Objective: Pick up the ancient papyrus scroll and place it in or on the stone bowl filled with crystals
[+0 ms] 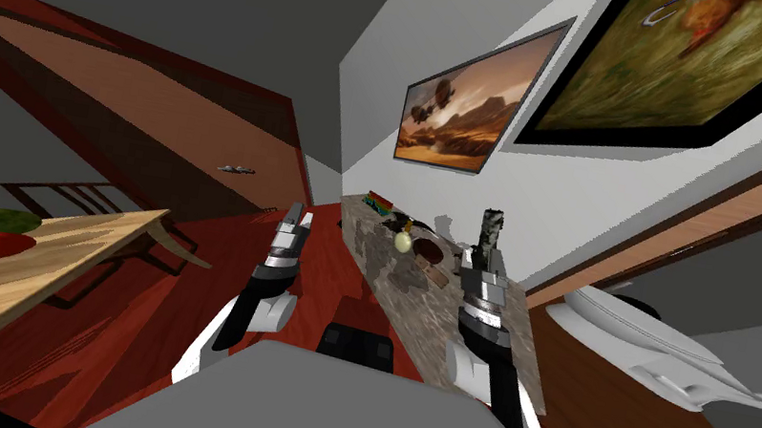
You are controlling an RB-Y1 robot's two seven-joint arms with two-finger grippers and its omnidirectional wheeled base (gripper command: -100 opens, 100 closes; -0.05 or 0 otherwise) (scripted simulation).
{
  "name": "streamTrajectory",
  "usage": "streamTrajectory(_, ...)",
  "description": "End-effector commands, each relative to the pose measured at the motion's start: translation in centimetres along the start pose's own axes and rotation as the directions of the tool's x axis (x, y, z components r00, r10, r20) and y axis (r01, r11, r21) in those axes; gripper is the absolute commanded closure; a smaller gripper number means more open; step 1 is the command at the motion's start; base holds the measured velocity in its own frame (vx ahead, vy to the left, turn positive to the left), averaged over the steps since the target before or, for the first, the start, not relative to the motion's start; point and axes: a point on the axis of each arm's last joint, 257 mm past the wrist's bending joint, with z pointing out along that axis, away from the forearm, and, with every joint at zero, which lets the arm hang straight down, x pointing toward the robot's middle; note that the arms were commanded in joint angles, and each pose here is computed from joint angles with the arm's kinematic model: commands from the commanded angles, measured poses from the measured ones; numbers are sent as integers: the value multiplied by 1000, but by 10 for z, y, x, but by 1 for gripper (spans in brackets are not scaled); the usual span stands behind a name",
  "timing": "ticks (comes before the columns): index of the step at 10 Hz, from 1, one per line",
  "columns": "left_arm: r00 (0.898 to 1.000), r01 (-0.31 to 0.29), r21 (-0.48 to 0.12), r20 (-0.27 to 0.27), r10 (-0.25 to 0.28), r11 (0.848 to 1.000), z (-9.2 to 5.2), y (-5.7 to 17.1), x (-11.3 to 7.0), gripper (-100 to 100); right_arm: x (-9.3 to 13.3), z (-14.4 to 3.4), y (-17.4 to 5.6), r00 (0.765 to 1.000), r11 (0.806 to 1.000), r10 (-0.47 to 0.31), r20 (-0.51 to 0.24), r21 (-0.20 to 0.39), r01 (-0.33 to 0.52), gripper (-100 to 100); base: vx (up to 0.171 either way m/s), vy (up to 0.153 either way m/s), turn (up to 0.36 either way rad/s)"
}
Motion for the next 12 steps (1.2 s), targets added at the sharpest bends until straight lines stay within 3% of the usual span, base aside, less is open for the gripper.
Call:
streamTrajectory(1, 1000, 0, 0, 0, 0, 1000, 0, 0, 0, 0, 2, -4, -12, 999, 999, -33, -43, 30, 35, -100, 7, -17, 109)
streamTrajectory(6, 1000, 0, 0, 0, 0, 1000, 0, 0, 0, 0, 0, -23, -62, 976, 977, -142, -165, 136, 165, -100, 14, -44, 133)
streamTrajectory(9, 1000, 0, 0, 0, 0, 1000, 0, 0, 0, 0, -8, -40, -97, 943, 942, -214, -255, 201, 268, -100, 5, -55, 161)
streamTrajectory(12, 1000, 0, 0, 0, 0, 1000, 0, 0, 0, 0, -20, -59, -131, 894, 893, -279, -351, 248, 376, -100, 0, -50, 164)
